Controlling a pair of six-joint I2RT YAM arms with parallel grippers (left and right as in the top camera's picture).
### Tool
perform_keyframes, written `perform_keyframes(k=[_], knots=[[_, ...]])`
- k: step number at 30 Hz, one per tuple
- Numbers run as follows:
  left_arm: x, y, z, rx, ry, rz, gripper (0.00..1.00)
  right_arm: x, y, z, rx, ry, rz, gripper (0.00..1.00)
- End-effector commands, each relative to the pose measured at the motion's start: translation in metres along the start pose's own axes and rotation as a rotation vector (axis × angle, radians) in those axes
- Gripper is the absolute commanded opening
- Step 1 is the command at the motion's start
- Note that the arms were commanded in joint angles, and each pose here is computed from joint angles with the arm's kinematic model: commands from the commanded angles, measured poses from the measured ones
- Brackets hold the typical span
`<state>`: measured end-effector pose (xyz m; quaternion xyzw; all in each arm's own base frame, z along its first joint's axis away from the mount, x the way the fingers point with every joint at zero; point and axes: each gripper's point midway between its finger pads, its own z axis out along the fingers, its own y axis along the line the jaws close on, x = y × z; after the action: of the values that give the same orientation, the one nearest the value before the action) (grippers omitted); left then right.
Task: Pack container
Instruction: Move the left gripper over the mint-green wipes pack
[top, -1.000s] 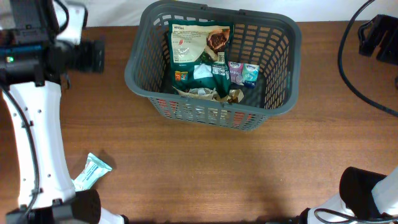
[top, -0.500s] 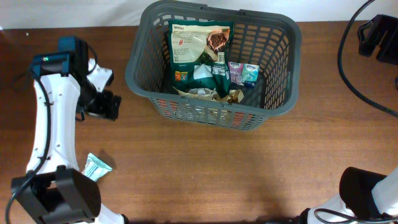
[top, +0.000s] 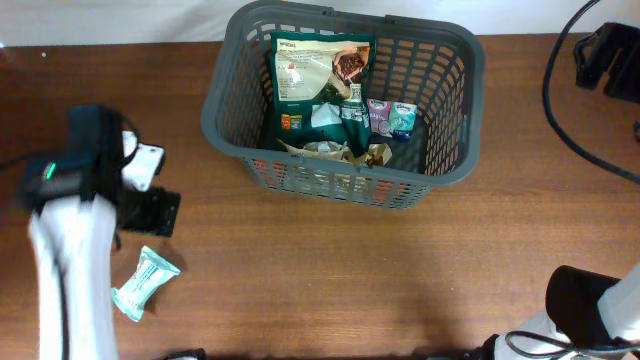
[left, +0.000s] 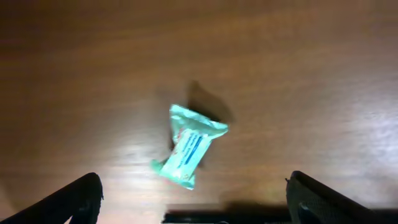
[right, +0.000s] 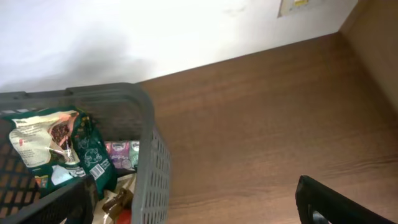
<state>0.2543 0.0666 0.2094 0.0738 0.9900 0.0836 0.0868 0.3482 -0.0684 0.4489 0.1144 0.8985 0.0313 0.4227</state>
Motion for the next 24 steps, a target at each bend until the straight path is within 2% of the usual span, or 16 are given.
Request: perform_keyframes(k=[1, 7, 12, 15, 18, 24], knots=[[0.018, 0.000, -0.041, -0.058, -0.145, -0.022, 0.90, 0.002, -0.005, 0.014, 0.012, 0.034, 0.014, 0.99], [0.056, -0.031, -0.035, -0.049, -0.220, 0.098, 0.90, 0.001, -0.005, 0.014, 0.011, 0.027, 0.004, 0.99], [0.094, -0.042, -0.013, -0.158, -0.236, 0.198, 0.91, 0.001, -0.005, 0.014, 0.011, 0.028, -0.006, 0.99], [0.115, -0.049, -0.004, -0.155, -0.240, 0.216, 0.93, 0.001, -0.005, 0.014, 0.011, 0.031, -0.005, 0.99], [0.117, -0.053, 0.003, -0.146, -0.261, 0.206, 0.93, 0.002, -0.005, 0.014, 0.011, 0.034, -0.005, 0.99], [0.097, -0.055, 0.017, -0.142, -0.298, 0.202, 0.98, 0.003, -0.004, 0.014, 0.003, 0.037, -0.004, 0.99]])
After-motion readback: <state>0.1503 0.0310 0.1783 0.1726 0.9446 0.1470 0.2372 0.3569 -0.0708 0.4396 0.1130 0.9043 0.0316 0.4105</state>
